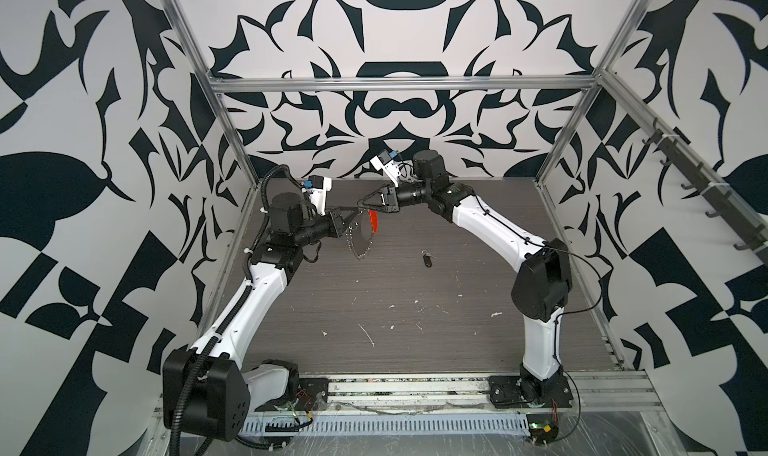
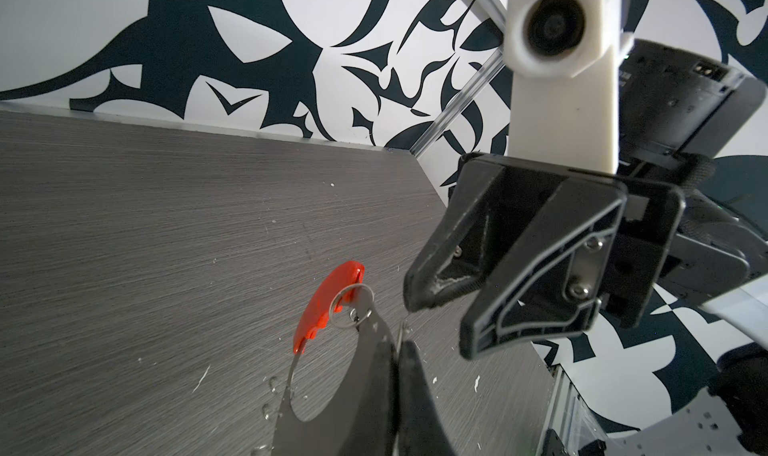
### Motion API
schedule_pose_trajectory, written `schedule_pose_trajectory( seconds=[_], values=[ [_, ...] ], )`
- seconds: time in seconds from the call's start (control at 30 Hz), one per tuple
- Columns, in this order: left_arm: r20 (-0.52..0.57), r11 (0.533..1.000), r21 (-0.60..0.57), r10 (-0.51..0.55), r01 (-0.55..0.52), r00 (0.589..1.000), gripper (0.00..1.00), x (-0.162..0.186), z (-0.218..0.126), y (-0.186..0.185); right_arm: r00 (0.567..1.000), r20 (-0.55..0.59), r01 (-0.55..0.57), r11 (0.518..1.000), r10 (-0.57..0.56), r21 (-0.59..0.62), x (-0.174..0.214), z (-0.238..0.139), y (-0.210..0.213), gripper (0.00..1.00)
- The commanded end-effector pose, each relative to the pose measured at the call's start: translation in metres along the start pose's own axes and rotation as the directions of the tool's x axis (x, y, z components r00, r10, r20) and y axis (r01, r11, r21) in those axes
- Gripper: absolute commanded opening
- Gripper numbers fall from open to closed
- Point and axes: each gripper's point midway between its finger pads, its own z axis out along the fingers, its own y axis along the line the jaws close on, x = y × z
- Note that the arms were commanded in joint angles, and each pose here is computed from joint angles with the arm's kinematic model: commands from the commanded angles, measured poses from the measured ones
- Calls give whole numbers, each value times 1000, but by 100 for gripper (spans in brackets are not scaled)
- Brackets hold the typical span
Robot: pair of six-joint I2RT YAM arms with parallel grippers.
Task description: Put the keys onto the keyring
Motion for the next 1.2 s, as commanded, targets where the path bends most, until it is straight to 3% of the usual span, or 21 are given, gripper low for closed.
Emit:
schedule_pose_trajectory(
  seconds=[0.0, 0.43, 0.73, 1.17],
  values=[
    [55, 998, 39, 45, -47, 997, 0, -22, -4, -16, 999, 5, 46, 999, -46, -14, -3, -1, 9, 31],
    [66, 998, 43, 43, -46, 997, 0, -26, -3, -16, 999, 9, 36, 999, -36, -36, 0, 0, 11, 31],
    [67, 998, 50, 30, -33, 997, 0, -26, -2, -16, 999, 17, 29, 998, -28, -64, 1, 4, 14, 21],
    [68, 998, 65, 9, -13, 998, 0, -26, 1, -16, 1000, 18, 27, 996, -26, -86, 4, 14, 18, 14]
  ],
)
